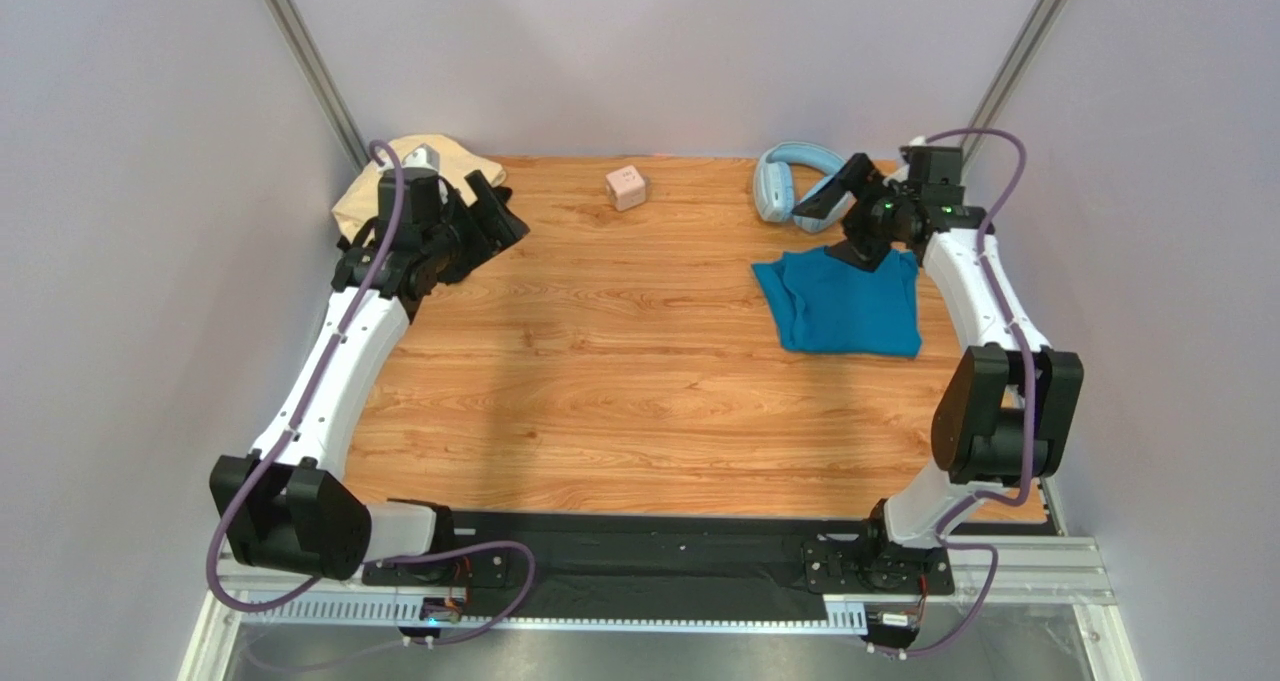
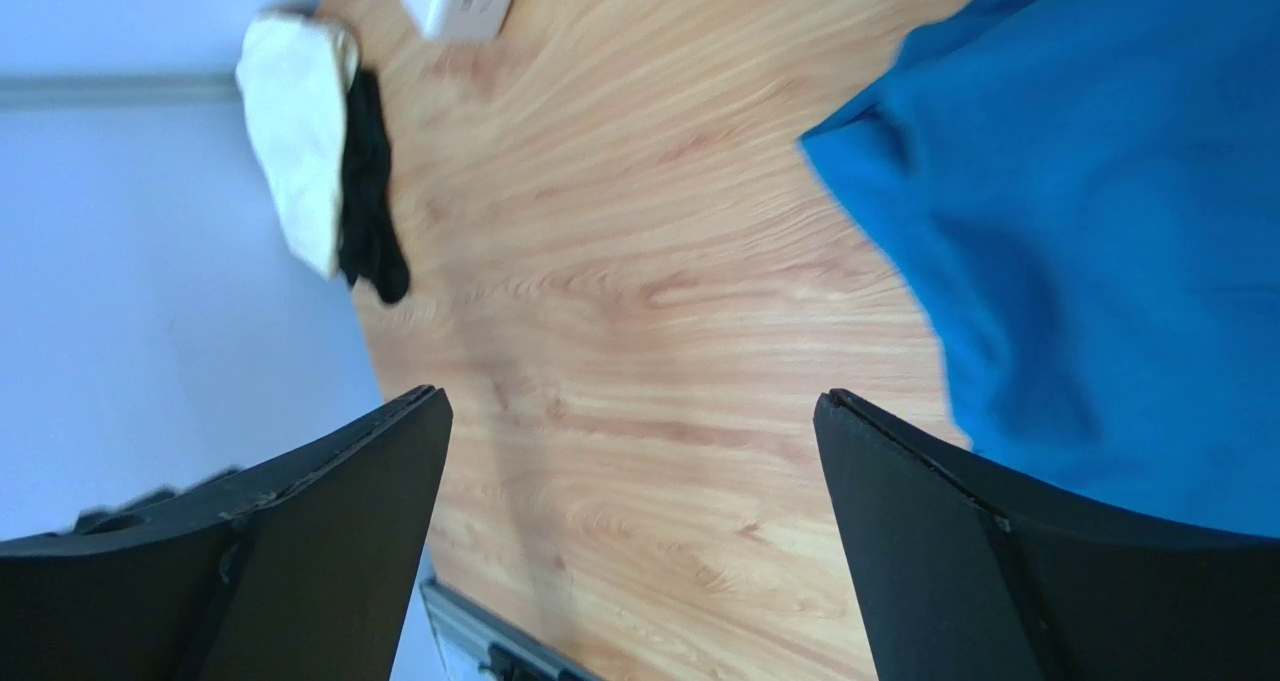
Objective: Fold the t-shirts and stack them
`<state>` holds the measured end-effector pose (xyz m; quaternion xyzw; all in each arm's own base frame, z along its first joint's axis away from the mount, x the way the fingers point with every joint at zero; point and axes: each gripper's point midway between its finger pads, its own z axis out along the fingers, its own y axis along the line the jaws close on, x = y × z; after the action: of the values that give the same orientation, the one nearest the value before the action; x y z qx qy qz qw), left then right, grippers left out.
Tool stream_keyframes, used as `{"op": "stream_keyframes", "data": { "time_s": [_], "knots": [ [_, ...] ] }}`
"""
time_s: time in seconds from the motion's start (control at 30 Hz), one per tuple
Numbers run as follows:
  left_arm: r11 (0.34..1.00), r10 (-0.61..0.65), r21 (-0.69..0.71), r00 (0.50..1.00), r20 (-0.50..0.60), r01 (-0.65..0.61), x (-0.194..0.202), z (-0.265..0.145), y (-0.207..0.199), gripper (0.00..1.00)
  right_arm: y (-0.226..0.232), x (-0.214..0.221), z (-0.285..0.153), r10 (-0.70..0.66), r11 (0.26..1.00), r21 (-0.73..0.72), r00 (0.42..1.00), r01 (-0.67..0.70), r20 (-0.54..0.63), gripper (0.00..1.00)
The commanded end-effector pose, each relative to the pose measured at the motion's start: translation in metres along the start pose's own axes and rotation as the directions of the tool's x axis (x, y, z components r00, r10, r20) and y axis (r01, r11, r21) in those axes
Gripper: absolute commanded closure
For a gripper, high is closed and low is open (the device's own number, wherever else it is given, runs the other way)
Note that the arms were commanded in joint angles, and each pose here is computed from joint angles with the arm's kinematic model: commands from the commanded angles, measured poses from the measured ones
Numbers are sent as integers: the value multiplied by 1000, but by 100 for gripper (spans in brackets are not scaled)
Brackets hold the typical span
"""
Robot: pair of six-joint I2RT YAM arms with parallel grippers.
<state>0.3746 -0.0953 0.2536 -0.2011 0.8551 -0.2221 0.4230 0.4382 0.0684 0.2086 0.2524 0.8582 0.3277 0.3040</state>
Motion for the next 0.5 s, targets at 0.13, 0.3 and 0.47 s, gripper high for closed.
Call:
{"op": "stream_keyframes", "data": {
  "time_s": [0.13, 0.3, 0.47],
  "knots": [
    [993, -113, -25, 992, 59, 114, -2, -13, 25, 7, 81, 79, 22, -163, 958, -267, 963, 103, -214, 0],
    [981, -168, -75, 979, 115, 177, 7, -30, 66, 7, 99, 93, 25, -201, 948, -297, 943, 118, -267, 0],
    [964, -240, -73, 953, 185, 257, -4, -46, 94, 7, 100, 120, 15, -127, 941, -339, 919, -8, -373, 0]
  ]
}}
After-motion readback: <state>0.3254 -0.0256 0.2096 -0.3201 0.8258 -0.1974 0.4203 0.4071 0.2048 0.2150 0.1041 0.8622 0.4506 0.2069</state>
